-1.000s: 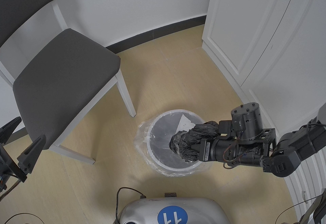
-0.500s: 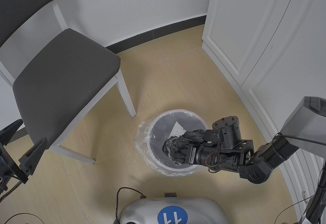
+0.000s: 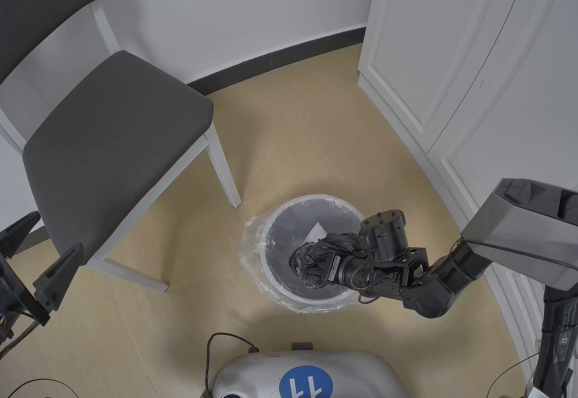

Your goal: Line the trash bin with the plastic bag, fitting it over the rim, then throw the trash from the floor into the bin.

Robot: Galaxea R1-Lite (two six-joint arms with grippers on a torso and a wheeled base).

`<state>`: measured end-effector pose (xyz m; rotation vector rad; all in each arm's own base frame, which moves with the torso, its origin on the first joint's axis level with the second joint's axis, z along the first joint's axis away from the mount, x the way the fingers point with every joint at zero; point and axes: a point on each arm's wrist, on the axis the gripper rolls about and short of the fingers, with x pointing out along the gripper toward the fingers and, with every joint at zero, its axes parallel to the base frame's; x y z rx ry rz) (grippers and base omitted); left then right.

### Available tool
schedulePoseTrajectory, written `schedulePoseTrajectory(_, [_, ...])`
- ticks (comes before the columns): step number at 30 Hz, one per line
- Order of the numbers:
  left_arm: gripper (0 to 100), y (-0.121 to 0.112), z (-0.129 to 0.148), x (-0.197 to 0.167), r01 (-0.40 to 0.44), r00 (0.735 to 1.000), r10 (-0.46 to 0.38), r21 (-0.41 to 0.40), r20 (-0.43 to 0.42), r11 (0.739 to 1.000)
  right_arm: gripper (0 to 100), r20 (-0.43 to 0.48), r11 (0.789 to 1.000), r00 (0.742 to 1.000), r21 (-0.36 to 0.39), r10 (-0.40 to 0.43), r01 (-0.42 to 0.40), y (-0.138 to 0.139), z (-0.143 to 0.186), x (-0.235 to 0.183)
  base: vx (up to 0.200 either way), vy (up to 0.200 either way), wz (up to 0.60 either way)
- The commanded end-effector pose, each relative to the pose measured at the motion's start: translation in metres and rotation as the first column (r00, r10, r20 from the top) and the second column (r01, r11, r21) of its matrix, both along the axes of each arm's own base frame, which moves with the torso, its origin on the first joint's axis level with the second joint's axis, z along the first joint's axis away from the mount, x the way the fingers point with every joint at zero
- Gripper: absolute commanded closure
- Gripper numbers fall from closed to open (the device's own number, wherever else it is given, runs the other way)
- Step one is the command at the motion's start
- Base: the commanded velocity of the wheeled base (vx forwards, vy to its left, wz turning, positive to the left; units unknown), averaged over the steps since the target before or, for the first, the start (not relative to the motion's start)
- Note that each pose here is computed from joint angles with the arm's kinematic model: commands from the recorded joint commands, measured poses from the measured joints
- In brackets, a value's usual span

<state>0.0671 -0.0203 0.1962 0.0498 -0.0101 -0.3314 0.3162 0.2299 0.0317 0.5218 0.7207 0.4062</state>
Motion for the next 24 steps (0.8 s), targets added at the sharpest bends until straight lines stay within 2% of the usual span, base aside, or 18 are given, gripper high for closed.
schedulePoseTrajectory(1, [0, 0.0, 0.0, 0.0, 0.0, 1.0, 0.0, 0.001, -0.002, 1.0, 100, -0.03, 0.999, 0.999, 0.023, -0.036, 0.037, 0.002, -0.014, 0.014, 0.0, 0.0, 0.0])
schedulePoseTrajectory(4, [0, 0.0, 0.0, 0.0, 0.0, 1.0, 0.0, 0.001, -0.002, 1.0, 100, -0.042, 0.997, 0.998, 0.047, -0.056, 0.058, 0.003, -0.016, 0.018, 0.0, 0.0, 0.0])
schedulePoseTrajectory(10, [0, 0.0, -0.001, 0.001, 0.0, 1.0, 0.0, 0.001, -0.005, 1.0, 100, -0.084, 0.997, 0.994, 0.036, -0.071, 0.074, 0.006, -0.018, 0.024, 0.0, 0.0, 0.0])
schedulePoseTrajectory(20, [0, 0.0, -0.001, 0.001, 0.0, 1.0, 0.0, 0.002, -0.007, 1.0, 100, -0.135, 0.981, 0.975, 0.058, -0.178, 0.188, 0.015, -0.024, 0.044, 0.0, 0.0, 0.0])
schedulePoseTrajectory(24, [0, 0.0, -0.001, 0.001, 0.0, 1.0, 0.0, 0.004, -0.007, 1.0, 100, -0.156, 0.977, 0.969, 0.058, -0.192, 0.203, 0.016, -0.027, 0.048, 0.0, 0.0, 0.0])
